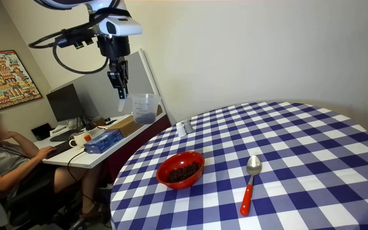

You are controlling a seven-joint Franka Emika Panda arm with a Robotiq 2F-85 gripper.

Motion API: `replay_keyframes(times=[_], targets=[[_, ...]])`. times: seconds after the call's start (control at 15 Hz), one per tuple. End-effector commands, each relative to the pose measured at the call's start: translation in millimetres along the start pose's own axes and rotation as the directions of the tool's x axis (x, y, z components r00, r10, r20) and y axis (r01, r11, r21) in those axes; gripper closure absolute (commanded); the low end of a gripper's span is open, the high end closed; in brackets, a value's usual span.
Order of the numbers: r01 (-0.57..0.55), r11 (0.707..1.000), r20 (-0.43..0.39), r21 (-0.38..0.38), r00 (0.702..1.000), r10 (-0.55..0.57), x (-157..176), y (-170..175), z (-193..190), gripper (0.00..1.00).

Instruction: Pour some contents from the clear jar into the orange bowl

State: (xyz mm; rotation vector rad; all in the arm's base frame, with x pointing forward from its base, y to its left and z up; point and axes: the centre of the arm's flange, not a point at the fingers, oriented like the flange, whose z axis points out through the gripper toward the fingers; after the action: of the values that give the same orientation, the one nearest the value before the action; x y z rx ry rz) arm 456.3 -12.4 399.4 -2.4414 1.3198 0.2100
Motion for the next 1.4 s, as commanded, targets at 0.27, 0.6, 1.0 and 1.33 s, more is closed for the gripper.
replay_keyframes(times=[0.27, 0.6, 1.0, 1.33], targets=[[-0.206, 0.976, 0.160, 0.066, 0.968, 0.193, 41.9, 70.2, 35.2, 0.93], [-0.344, 0.929, 0.240, 0.135, 0.921, 0.306, 74.3, 98.2, 45.1, 0.93], [-0.387, 0.905, 0.312, 0.180, 0.894, 0.320, 93.1, 90.0, 60.8, 0.93], [-0.408, 0.893, 0.316, 0.189, 0.887, 0.338, 105.8, 82.2, 62.6, 0.93]])
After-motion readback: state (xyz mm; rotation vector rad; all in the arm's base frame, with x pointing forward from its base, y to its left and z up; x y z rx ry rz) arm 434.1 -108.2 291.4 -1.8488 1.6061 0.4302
